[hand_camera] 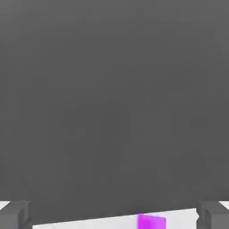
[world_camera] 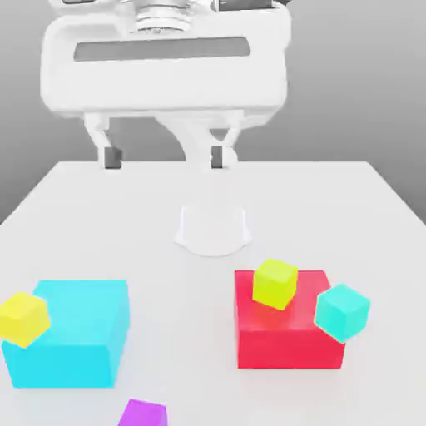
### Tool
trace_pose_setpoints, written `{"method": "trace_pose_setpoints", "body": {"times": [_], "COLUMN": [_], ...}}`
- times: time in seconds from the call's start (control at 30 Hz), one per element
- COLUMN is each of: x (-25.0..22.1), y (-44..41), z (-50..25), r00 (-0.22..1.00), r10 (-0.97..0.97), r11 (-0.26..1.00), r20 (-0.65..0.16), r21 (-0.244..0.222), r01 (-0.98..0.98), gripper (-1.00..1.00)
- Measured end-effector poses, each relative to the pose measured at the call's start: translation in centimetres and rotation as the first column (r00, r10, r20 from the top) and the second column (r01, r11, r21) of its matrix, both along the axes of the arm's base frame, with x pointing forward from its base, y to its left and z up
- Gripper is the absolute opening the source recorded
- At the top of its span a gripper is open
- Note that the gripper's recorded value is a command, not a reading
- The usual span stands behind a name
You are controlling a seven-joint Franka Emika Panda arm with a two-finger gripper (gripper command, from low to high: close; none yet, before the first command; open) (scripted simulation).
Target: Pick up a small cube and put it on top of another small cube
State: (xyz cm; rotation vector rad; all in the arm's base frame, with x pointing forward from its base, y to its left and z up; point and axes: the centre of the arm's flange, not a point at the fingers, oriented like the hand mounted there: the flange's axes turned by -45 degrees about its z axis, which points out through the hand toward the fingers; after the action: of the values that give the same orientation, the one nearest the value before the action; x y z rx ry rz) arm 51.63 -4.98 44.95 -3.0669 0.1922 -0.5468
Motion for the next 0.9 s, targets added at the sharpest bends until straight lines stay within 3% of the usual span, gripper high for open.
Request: {"method": "trace_pose_setpoints", "body": {"times": [0.43,0.57,0.6,0.9], "x": [0.7,0.5,0.4,0.4], "y": [-4.0,-4.2,-4.2,-4.2], "z": [-23.6,-29.6,-30.9,-29.2], "r00": [0.943,0.935,0.935,0.934], "r10": [-0.081,-0.086,-0.087,-0.087], "r11": [0.996,0.996,0.996,0.996], "r20": [-0.322,-0.344,-0.345,-0.345], "r21": [0.003,0.001,0.001,0.001], "r01": [0.087,0.092,0.093,0.093], "gripper": [0.00,0.00,-1.00,-1.00]}}
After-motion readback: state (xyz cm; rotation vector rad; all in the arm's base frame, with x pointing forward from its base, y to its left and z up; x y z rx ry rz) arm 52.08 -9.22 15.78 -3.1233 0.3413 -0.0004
